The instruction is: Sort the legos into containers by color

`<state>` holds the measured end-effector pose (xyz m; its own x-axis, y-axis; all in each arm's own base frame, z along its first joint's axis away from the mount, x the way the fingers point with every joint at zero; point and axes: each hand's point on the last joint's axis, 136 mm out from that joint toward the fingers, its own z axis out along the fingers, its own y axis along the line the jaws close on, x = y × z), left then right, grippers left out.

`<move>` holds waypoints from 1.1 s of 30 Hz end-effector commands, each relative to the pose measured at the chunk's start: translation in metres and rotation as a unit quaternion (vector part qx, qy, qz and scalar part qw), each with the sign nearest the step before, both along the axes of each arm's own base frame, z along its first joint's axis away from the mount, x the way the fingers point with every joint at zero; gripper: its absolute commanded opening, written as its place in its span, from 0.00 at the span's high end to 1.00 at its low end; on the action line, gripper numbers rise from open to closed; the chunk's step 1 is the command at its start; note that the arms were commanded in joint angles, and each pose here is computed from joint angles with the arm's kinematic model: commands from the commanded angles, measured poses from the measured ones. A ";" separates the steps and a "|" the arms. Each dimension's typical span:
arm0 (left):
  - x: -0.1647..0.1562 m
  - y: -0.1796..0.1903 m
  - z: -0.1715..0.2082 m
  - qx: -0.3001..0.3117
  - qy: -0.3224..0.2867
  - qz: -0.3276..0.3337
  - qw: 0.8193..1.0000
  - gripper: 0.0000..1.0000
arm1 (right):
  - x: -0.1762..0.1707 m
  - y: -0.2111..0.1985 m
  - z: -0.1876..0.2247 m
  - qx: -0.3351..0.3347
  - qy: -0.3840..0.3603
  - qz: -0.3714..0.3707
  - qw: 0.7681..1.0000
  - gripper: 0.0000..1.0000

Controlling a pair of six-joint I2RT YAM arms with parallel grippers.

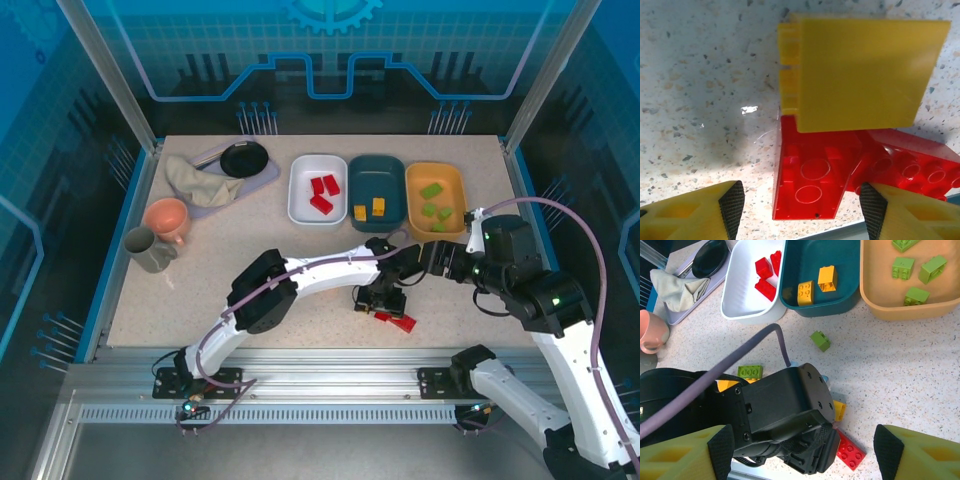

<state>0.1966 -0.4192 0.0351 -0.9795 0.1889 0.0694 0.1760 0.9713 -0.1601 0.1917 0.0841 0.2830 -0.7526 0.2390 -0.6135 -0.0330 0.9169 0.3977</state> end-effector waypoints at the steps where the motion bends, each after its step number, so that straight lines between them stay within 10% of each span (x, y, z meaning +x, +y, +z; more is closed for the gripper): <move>1: 0.005 0.005 -0.002 0.021 -0.015 -0.020 0.999 0.34 | -0.001 0.006 0.003 0.009 0.000 0.012 1.000 0.24; 11: 0.017 0.023 -0.009 0.042 -0.024 -0.010 0.999 0.52 | 0.004 0.009 0.000 0.016 0.007 0.009 1.000 0.26; 25: 0.016 0.043 -0.024 0.062 0.004 0.022 0.998 0.45 | 0.010 0.015 0.000 0.018 0.007 0.020 1.000 0.26; 33: 0.031 0.046 -0.012 0.053 -0.032 0.039 0.997 0.66 | 0.003 0.022 -0.001 0.028 0.001 0.047 0.998 0.26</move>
<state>0.2236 -0.3740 0.0159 -0.9915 0.1175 0.0556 0.1160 0.9928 -0.0290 0.2008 0.0985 0.2810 -0.7728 0.2303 -0.5914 -0.0646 0.8985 0.4342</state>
